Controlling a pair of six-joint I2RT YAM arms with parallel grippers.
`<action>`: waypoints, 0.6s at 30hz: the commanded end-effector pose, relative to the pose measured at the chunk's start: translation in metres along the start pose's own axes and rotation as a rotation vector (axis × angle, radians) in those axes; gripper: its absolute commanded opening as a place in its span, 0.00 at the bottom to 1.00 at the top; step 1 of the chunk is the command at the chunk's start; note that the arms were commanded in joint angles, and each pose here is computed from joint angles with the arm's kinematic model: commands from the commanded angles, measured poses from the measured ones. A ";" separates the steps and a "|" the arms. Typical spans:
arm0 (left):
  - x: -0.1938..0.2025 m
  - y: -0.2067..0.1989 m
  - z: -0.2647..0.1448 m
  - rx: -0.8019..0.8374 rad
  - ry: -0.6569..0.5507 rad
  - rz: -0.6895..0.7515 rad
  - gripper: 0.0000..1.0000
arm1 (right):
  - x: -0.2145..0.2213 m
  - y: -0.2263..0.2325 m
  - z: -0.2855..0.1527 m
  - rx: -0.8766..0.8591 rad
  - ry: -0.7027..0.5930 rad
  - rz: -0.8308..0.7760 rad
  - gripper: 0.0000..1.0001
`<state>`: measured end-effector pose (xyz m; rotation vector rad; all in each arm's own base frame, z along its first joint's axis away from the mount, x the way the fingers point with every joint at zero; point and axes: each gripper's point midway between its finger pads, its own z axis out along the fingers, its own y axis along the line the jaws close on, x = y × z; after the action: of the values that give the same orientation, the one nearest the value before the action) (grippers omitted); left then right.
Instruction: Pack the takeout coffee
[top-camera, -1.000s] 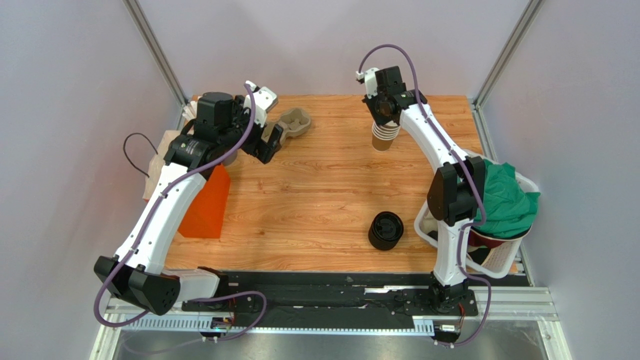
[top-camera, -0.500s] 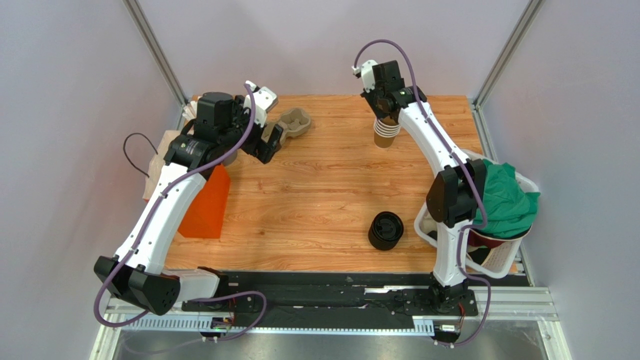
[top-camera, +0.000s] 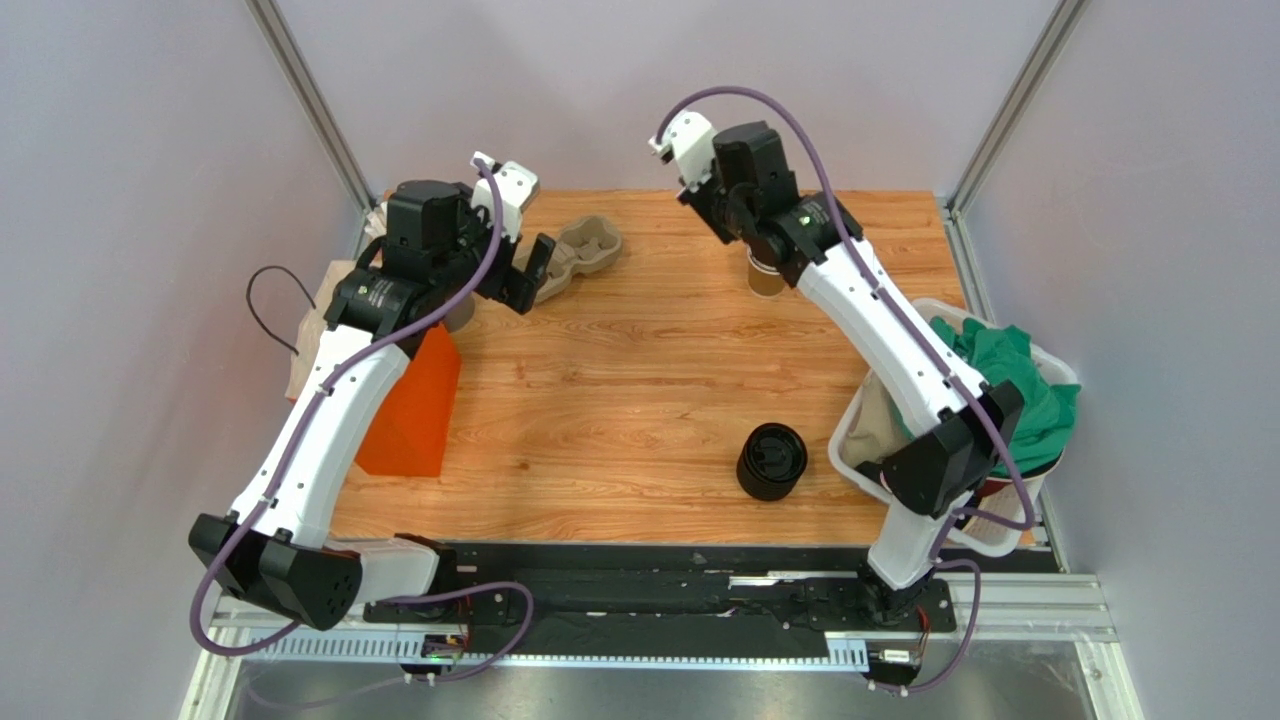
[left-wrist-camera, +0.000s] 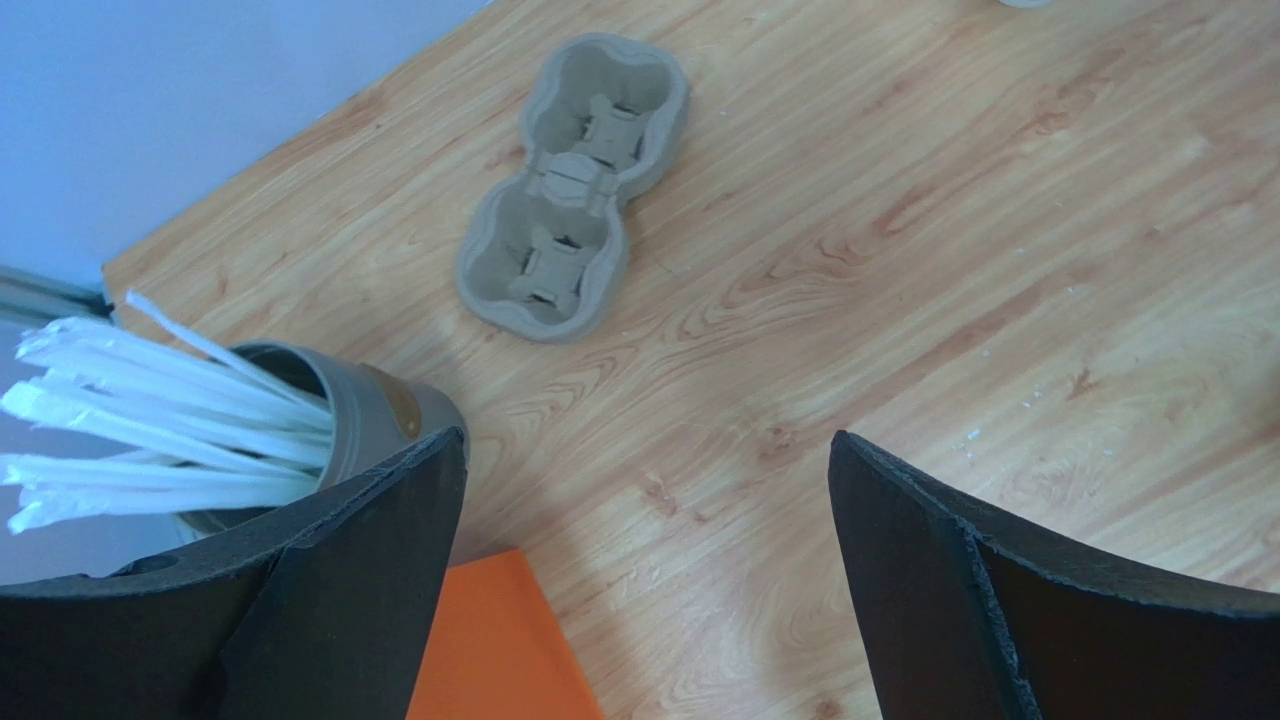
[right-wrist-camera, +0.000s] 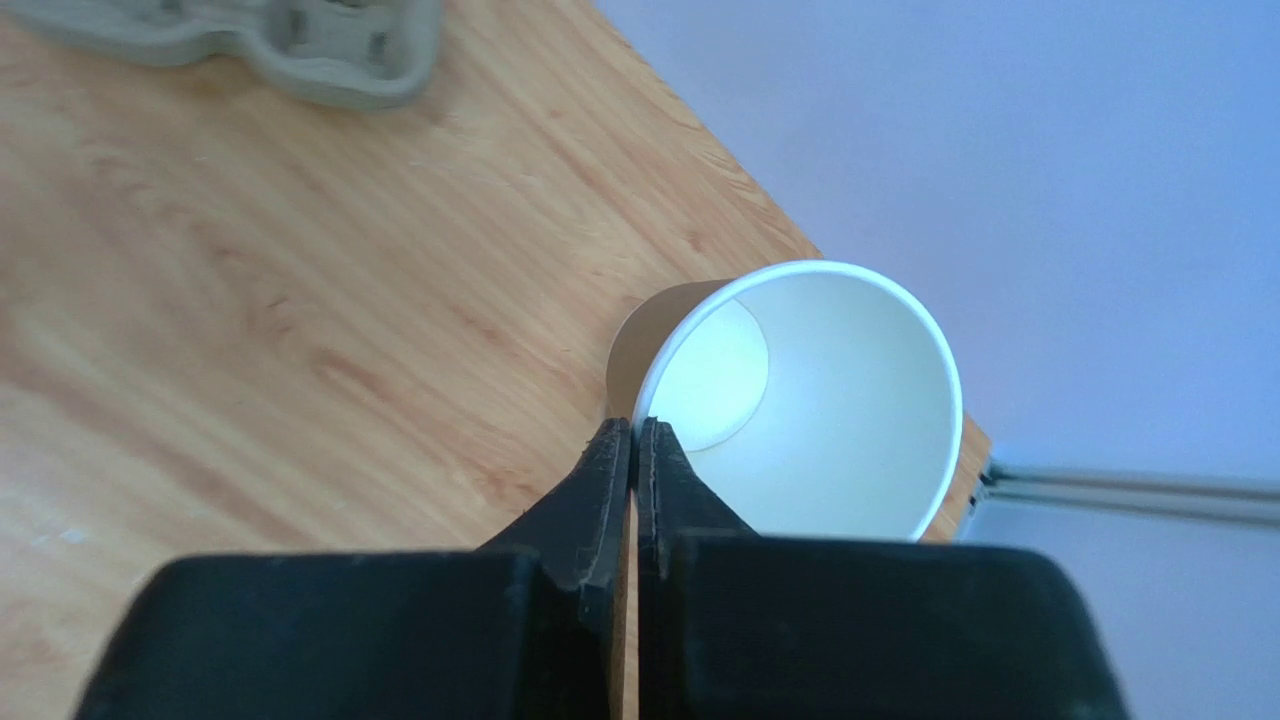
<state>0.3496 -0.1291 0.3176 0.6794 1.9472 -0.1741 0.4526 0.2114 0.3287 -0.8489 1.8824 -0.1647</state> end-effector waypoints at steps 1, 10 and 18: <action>-0.019 0.029 -0.014 -0.103 -0.081 -0.076 0.99 | -0.001 0.056 -0.015 -0.131 -0.035 -0.049 0.01; -0.021 0.031 -0.024 -0.111 -0.117 -0.089 0.99 | 0.045 0.158 0.009 -0.316 0.059 -0.092 0.01; -0.021 0.039 -0.031 -0.141 -0.135 -0.109 0.99 | 0.056 0.208 0.011 -0.413 0.098 -0.117 0.01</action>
<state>0.3543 -0.0953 0.3411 0.5037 1.9021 -0.1331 0.3550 0.3110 0.1751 -1.2785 2.0346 0.0378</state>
